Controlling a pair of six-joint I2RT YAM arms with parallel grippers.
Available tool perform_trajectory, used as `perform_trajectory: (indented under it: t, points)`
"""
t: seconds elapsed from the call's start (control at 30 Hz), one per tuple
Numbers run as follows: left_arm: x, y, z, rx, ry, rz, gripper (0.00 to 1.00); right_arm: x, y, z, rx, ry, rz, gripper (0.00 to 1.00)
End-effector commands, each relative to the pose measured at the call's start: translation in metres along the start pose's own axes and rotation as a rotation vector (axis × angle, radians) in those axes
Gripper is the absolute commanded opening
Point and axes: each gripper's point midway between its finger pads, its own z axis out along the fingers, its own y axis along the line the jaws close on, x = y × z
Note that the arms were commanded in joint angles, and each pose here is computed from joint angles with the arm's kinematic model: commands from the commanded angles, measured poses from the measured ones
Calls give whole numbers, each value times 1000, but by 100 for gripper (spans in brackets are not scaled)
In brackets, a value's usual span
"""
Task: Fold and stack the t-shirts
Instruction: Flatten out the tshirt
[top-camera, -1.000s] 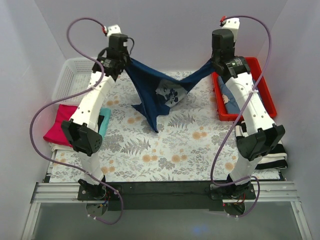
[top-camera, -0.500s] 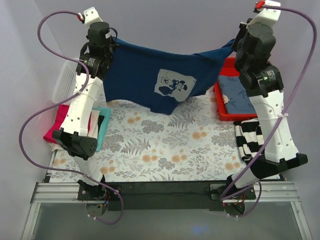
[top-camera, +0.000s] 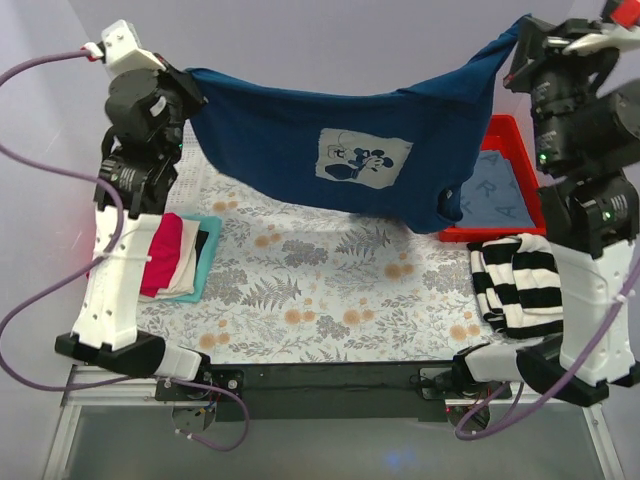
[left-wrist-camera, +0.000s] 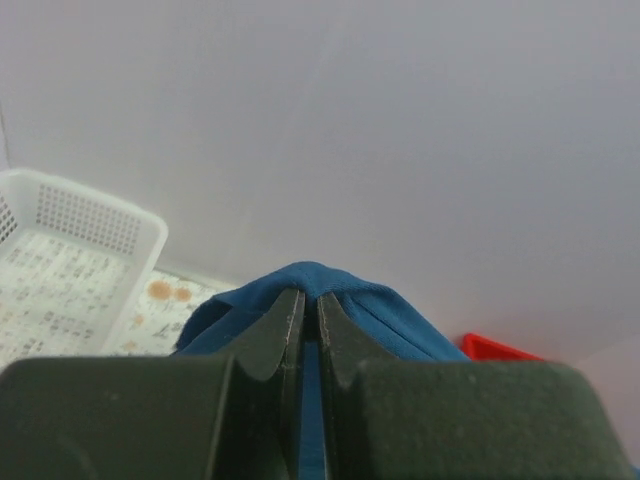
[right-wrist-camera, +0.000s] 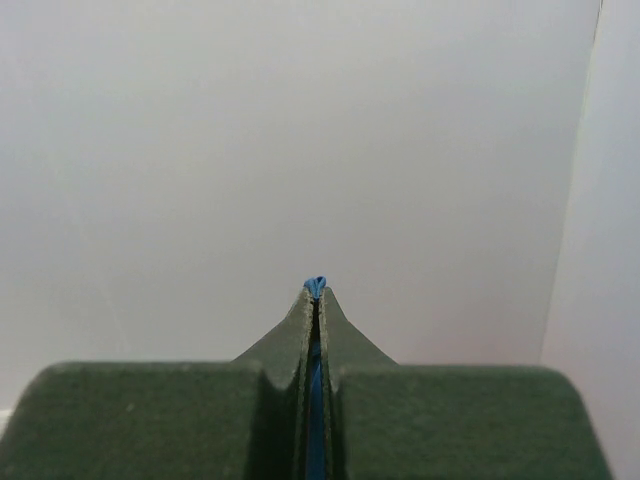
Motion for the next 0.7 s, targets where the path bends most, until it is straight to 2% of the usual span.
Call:
perform_trajectory:
  t: [0.0,0.17,0.37,0.47,0.67]
  points:
    - [-54,-14,-41,110,-120,-60,0,-72,4,-36,-101,-208,71,1]
    - [-60,-15,-56,150,-133,-60,0,-86,8,-48,-149,-260,90,1]
    - [-43,-16,-15,91,-131,-19,0,-29,14,14,-60,-151,-14,1]
    - [-35,-20,11,73,-156,-33,0,19,20,55,-10,-74,-79,1]
    - [-32,-34,49,71,-201,-41,0,34,21,87,52,-113,-142,1]
